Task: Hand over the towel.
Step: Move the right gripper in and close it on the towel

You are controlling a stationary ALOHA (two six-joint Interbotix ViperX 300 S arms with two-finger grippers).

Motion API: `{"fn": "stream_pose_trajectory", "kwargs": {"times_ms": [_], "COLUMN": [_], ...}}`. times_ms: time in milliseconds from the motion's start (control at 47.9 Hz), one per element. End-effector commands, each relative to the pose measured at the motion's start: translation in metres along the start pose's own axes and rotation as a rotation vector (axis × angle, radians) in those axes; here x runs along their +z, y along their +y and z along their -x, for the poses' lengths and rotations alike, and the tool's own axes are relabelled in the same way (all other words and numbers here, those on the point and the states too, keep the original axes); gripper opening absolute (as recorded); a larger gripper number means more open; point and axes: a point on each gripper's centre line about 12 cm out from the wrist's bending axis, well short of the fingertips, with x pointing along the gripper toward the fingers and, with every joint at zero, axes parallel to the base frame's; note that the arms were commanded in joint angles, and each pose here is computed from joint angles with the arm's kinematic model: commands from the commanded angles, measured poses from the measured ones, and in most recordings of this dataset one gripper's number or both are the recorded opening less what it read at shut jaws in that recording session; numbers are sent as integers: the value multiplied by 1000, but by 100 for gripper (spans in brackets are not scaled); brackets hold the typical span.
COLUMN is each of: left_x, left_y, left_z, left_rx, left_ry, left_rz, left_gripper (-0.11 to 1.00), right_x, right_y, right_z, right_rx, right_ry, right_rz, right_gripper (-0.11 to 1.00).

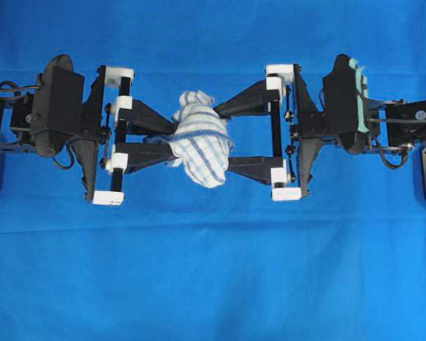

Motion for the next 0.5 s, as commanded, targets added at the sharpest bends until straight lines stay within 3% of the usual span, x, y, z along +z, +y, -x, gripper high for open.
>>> {"fn": "stream_pose_trajectory", "kwargs": {"times_ms": [0, 125, 313, 480], "left_x": [14, 14, 15, 15], "left_y": [0, -2, -1, -2], "left_z": [1, 1, 0, -2], "left_rx": [-2, -5, -5, -5], "left_ry": [-40, -40, -42, -42], "left_rz": [-3, -5, -3, -3], "left_gripper": [13, 13, 13, 13], "right_x": [15, 15, 15, 14], "right_y": [0, 0, 0, 0], "right_z": [-2, -2, -1, -1], "right_rx": [1, 2, 2, 2], "right_ry": [-49, -48, -43, -32], "right_rz": [5, 18, 28, 28], "right_gripper": [71, 67, 24, 23]}}
